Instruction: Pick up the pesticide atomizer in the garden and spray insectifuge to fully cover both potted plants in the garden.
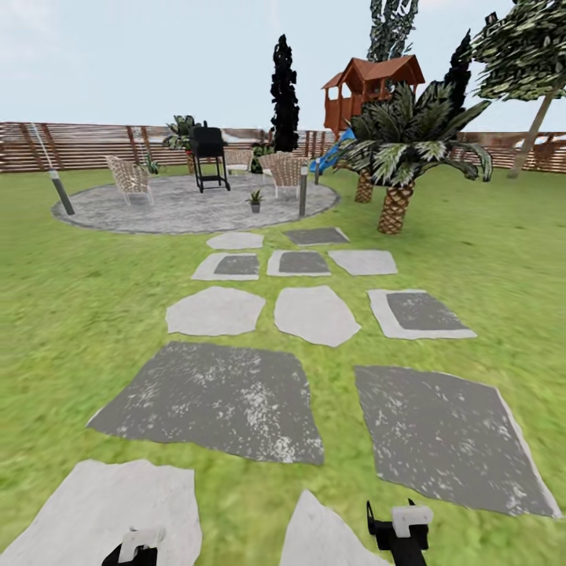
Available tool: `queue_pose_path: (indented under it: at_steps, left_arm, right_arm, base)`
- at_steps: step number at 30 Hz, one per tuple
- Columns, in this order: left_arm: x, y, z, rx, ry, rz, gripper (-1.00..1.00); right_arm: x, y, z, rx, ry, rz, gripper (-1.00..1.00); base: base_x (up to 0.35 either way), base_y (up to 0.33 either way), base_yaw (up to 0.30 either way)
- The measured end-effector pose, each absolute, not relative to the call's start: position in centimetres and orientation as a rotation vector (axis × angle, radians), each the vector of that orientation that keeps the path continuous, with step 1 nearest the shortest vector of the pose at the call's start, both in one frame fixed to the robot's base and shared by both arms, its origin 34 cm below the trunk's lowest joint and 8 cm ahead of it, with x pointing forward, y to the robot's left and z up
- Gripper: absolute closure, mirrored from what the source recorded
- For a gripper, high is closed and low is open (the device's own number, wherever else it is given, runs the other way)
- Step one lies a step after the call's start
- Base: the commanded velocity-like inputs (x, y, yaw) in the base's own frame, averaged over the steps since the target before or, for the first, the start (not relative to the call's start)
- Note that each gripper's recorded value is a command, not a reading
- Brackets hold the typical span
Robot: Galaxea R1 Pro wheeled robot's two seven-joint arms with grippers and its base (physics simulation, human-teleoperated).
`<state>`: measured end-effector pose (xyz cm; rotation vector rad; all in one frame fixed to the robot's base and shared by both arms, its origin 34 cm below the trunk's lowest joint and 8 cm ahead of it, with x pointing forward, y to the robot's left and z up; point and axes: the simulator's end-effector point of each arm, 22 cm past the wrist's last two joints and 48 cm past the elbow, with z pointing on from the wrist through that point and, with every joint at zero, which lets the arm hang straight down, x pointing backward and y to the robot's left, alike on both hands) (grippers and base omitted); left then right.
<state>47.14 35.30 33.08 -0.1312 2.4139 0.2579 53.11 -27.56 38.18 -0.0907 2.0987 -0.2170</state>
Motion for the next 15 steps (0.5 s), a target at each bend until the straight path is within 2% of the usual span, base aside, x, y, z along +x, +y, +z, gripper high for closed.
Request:
queue_pose_path:
  at_steps: [12, 15]
  left_arm:
    - [47.42, 35.39, 33.44, -0.134, 2.404, 0.258, 1.00]
    - [47.44, 35.37, 33.47, -0.134, 2.404, 0.258, 1.00]
  right_arm:
    - [53.38, -27.56, 38.62, -0.089, 2.088, -0.217, -1.00]
    - [53.40, -27.57, 38.66, -0.089, 2.087, -0.217, -1.00]
  base:
    - [0.340, 0.002, 0.177]
    - [0.339, 0.069, 0.025]
